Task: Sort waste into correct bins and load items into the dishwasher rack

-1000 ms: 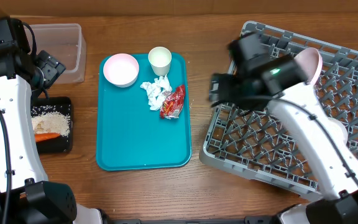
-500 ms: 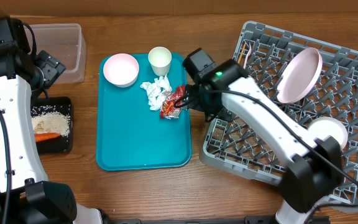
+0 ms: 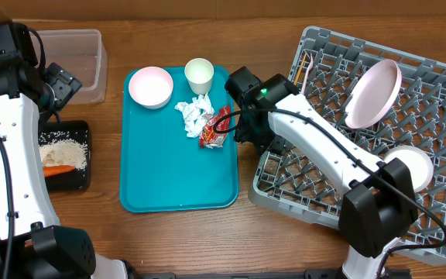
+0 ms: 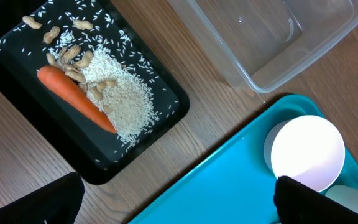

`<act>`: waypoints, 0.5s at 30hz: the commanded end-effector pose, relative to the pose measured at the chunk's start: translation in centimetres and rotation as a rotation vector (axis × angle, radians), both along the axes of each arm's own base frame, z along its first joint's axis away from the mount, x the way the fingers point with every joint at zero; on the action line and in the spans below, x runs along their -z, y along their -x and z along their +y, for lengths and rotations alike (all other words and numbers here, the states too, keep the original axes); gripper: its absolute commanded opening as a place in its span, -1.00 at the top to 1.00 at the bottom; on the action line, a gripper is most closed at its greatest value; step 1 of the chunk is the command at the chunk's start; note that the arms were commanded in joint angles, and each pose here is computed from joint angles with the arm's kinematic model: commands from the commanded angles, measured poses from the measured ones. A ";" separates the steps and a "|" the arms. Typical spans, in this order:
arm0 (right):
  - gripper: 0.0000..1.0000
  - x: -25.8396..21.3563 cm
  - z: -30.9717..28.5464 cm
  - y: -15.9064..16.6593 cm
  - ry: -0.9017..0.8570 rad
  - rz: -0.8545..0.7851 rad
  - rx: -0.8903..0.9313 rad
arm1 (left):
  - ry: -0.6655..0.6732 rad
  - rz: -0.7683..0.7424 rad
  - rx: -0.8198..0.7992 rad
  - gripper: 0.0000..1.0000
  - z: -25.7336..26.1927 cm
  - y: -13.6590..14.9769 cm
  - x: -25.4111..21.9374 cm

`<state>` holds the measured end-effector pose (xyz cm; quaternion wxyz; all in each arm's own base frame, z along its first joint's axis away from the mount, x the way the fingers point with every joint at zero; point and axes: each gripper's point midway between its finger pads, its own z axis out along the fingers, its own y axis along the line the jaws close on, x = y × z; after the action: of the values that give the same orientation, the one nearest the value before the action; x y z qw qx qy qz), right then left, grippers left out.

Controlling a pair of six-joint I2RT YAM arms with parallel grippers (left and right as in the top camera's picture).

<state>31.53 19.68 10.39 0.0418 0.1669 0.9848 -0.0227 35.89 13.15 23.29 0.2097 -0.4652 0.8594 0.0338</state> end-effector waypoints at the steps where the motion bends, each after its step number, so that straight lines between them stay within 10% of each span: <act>1: -0.47 1.1 0.0 0.4 0.029 0.013 0.013 | -0.011 0.010 0.002 -1.00 0.1 0.0 0.2; 15: 0.02 2.1 -0.9 0.8 0.083 0.025 -0.079 | -0.011 0.010 0.002 -1.00 0.1 0.0 0.2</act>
<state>30.62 19.05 8.47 0.0316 0.1557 0.9861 -0.0496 35.89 13.15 23.29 0.2097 -0.4652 0.8594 0.0338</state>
